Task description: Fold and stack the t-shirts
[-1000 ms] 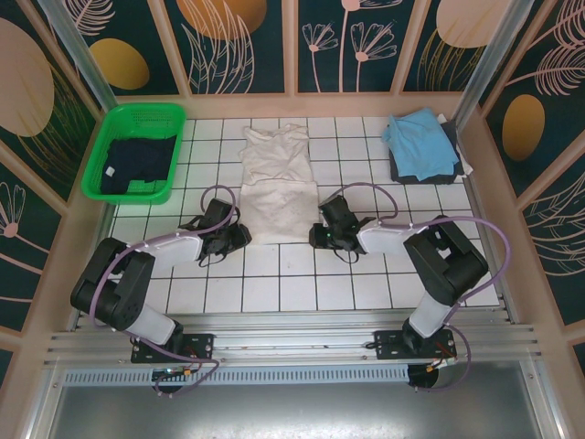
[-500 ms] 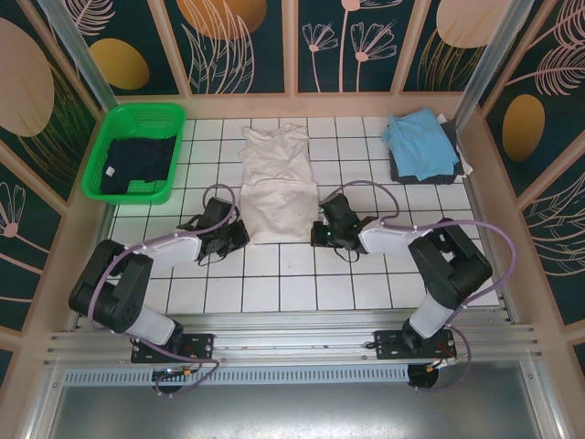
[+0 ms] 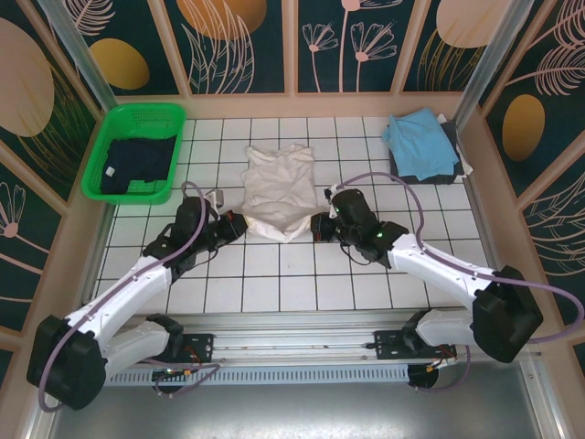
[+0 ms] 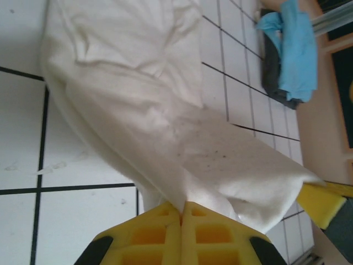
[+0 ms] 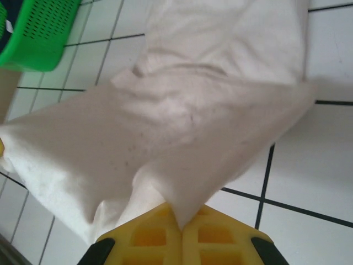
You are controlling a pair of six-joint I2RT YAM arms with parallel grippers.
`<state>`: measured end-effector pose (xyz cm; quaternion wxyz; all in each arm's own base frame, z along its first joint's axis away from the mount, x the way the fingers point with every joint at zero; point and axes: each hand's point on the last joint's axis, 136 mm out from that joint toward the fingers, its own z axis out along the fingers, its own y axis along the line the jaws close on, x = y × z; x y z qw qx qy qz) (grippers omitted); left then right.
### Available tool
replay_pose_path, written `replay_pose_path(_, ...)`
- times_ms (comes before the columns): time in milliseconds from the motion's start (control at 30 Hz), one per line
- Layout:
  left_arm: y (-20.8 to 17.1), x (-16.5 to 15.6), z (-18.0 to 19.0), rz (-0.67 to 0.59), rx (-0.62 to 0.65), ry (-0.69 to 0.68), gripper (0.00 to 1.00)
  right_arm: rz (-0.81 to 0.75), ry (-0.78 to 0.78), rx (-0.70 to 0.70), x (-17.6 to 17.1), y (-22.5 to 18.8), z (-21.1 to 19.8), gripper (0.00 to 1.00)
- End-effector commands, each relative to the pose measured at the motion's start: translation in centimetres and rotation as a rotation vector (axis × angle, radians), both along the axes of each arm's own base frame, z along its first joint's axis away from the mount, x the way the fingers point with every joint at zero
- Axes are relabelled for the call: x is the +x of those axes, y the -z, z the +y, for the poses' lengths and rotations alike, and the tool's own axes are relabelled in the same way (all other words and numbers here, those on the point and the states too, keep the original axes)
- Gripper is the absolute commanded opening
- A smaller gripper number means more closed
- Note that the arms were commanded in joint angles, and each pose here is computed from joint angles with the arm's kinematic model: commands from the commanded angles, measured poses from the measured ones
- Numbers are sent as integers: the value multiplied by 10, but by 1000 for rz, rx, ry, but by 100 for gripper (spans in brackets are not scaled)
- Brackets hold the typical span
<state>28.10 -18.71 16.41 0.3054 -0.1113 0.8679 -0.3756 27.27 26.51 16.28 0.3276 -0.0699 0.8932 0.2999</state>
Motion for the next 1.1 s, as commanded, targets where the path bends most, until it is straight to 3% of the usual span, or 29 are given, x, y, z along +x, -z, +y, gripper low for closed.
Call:
replay_pose_path(0,-26,5,-2,-31,-15,-8,0,-96,3,25,12,-41,6,0)
replay_pose_path(200,-54,51,8,-93,66,-126,0,-161,52,35,57,-69,7,0)
replay_pose_path(467,-56,117,34,-85,60,-251,0,-71,33,93,112,-43,14,0)
replay_pose_path(1067,37,246,44,114,51,-210,0,46,40,180,240,14,5,0)
